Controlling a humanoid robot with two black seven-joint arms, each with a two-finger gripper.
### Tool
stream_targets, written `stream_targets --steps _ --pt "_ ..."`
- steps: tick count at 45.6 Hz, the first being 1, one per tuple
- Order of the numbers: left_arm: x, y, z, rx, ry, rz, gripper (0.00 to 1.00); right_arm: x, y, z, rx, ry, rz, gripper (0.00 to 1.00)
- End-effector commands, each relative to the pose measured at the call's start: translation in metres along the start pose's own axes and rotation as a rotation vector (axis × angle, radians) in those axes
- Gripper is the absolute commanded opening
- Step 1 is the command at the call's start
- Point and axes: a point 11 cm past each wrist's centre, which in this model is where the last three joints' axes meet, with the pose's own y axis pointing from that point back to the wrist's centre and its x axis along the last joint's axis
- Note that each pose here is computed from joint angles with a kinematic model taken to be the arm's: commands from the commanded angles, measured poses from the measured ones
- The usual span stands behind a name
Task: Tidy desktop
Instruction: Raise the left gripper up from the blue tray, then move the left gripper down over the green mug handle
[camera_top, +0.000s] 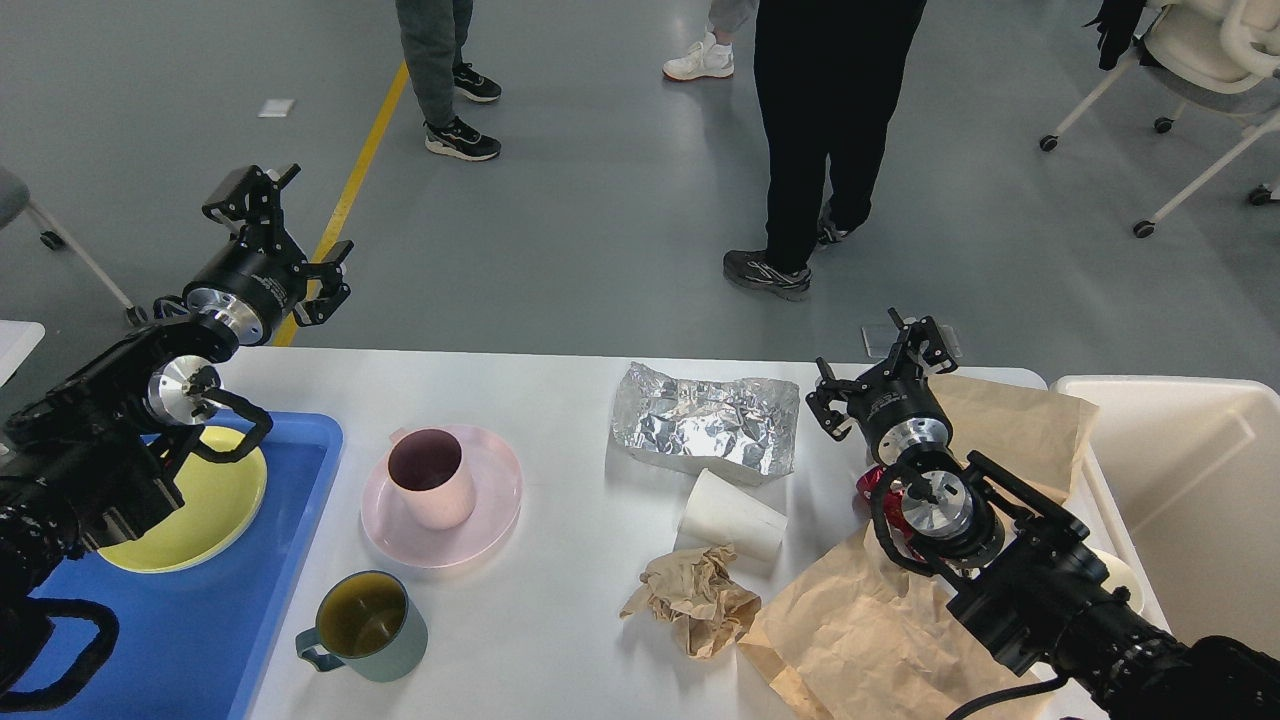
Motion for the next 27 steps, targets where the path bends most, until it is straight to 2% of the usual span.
stream_targets --steps 1,11,13,20,27 --pt "-0.002 -0.004 0.016 0.042 -0.087 -0.028 0.96 0.0 0.0 0.0 0.0 0.0 0.001 1.0" --pt "-0.03 -0.02 0.044 0.165 -0.446 -0.147 0.96 0.0 0.0 -0.001 0.001 0.001 0.0 1.0" --pt "-0.042 -0.027 0.066 0.175 -0.57 -0.173 0.96 0.0 0.0 0.0 -0.002 0.0 0.0 1.0" --pt "-0.062 -0.035 0.106 0.21 -0.829 -0.205 0.96 0.0 0.0 0.0 0.0 0.0 0.0 1.0" --pt "-0.054 -0.032 0.107 0.31 -1.022 -0.206 0.96 0.0 0.0 -0.001 0.001 0.001 0.0 1.0"
